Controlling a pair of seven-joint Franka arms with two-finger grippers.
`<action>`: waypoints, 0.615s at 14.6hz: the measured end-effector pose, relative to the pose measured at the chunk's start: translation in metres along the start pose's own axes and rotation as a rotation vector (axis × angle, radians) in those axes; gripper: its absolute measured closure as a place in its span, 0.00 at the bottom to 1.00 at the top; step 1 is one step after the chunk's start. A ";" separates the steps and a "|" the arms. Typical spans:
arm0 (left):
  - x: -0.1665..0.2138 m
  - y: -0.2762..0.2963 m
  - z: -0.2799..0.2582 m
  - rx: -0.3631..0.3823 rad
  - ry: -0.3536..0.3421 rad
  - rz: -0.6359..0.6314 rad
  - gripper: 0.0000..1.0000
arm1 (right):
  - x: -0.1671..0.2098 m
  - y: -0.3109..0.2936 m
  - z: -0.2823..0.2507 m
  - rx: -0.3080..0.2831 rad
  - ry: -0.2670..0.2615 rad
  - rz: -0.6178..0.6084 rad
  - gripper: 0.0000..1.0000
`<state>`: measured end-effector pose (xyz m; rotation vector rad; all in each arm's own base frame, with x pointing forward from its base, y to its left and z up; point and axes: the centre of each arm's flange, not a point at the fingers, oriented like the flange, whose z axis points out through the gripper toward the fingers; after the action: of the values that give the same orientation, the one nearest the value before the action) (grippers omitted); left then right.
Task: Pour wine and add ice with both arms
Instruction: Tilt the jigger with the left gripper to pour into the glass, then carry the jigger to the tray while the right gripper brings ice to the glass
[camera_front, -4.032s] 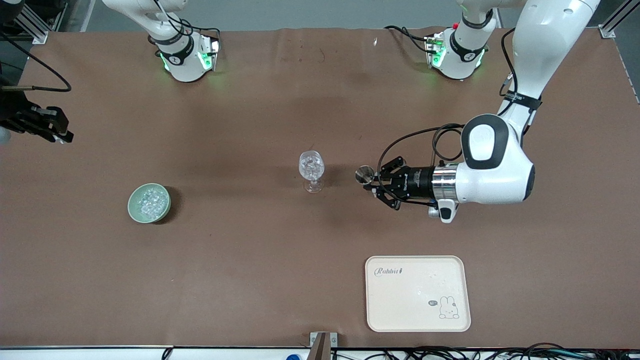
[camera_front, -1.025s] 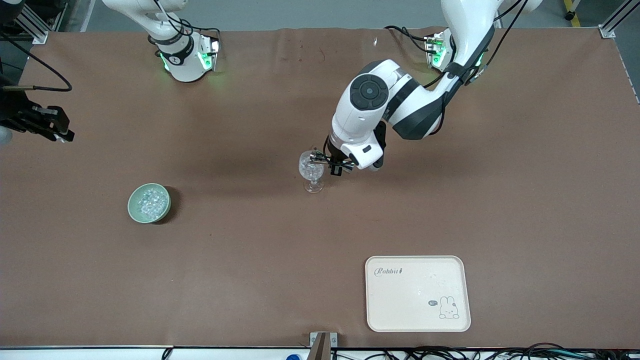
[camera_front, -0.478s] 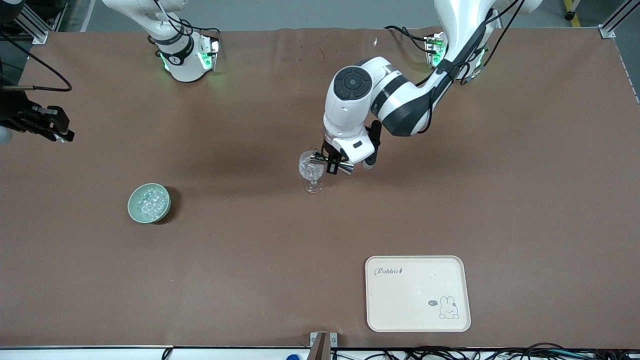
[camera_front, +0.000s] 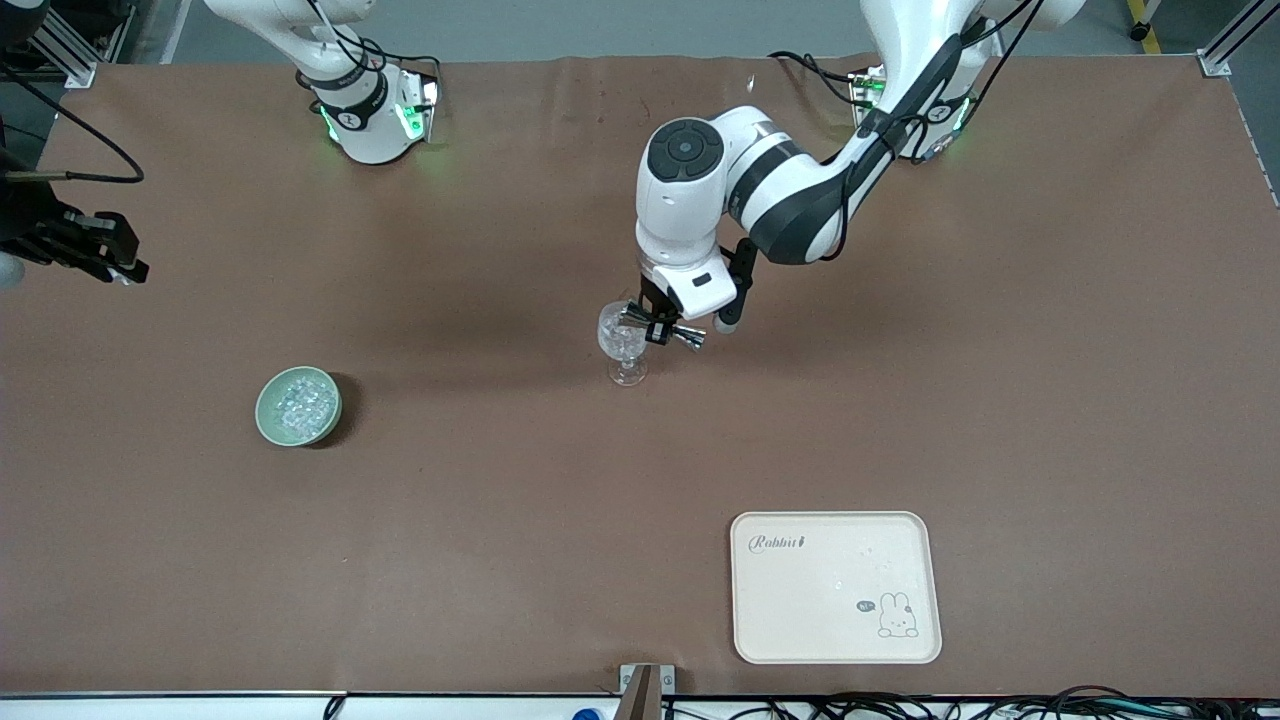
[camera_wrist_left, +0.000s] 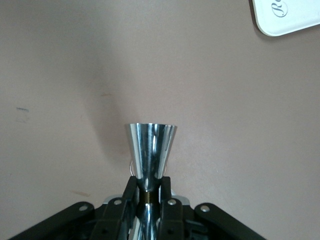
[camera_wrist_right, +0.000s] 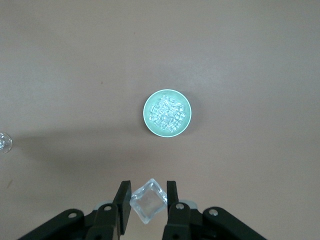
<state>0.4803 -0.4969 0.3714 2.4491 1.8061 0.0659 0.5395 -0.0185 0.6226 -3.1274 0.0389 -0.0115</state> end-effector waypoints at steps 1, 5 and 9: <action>0.000 0.000 0.000 0.000 0.000 0.001 0.79 | 0.000 0.000 0.000 0.000 0.000 0.000 0.67; 0.007 0.004 -0.002 0.036 -0.054 -0.047 0.79 | 0.000 -0.001 0.000 0.000 0.000 -0.001 0.67; 0.031 0.023 -0.014 0.113 -0.229 -0.140 0.79 | 0.000 -0.012 0.000 0.000 0.000 -0.020 0.67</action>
<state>0.5104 -0.4732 0.3870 2.2800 1.9176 -0.3219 0.5398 -0.0070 0.6226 -3.1277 0.0073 -0.0112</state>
